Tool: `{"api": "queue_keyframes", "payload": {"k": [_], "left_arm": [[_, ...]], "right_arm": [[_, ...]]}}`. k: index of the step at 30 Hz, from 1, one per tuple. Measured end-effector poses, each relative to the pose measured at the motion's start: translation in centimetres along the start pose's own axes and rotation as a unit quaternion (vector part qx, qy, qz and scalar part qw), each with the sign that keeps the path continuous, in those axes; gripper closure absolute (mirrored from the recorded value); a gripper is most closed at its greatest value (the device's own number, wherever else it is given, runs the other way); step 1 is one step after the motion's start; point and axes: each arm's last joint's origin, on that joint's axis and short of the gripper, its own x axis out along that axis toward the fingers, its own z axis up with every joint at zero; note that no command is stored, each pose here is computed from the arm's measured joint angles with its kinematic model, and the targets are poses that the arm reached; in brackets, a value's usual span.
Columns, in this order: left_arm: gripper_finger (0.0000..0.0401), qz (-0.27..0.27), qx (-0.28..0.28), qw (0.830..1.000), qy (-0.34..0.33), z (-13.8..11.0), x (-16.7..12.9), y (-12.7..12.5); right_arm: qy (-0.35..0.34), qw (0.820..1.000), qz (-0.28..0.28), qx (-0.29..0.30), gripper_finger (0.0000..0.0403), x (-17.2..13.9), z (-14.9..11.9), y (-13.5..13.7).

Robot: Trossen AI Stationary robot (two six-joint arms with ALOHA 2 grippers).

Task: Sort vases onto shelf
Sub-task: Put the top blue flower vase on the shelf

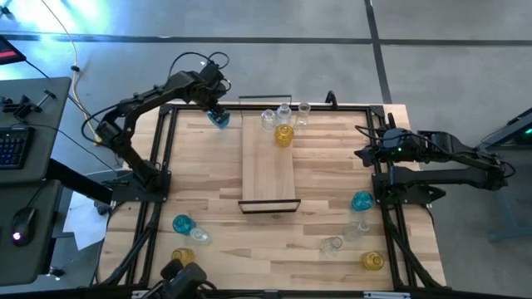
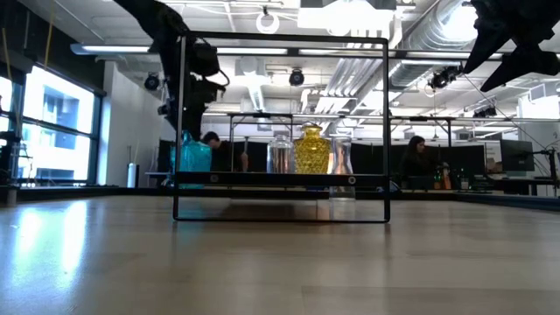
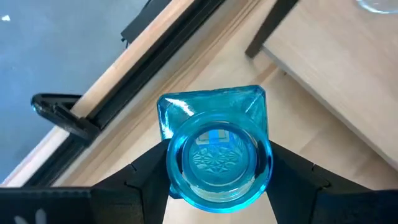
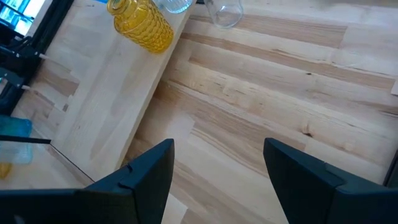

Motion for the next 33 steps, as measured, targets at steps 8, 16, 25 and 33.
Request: {"api": "queue_keyframes", "payload": {"k": [8, 16, 25, 33], "left_arm": [[0.0201, -0.03, -0.019, 0.999, -0.036, -1.5, -4.3, -0.7], [0.0201, -0.104, 0.022, 0.99, -0.093, -2.5, -7.9, -4.1], [0.0201, -0.16, 0.07, 0.98, -0.097, -2.7, -8.3, -8.9], [0.0201, -0.203, 0.081, 0.966, -0.14, -1.7, -8.1, -11.9]], "right_arm": [[-0.011, 1.0, -0.008, -0.009, 0.016, 0.0, 0.1, 0.0], [-0.013, 1.0, -0.01, -0.009, 0.016, 0.0, 0.1, -0.1], [-0.013, 1.0, -0.01, -0.009, 0.016, 0.0, 0.1, -0.1], [-0.013, 1.0, -0.009, -0.009, 0.016, 0.0, 0.1, -0.1]]}}
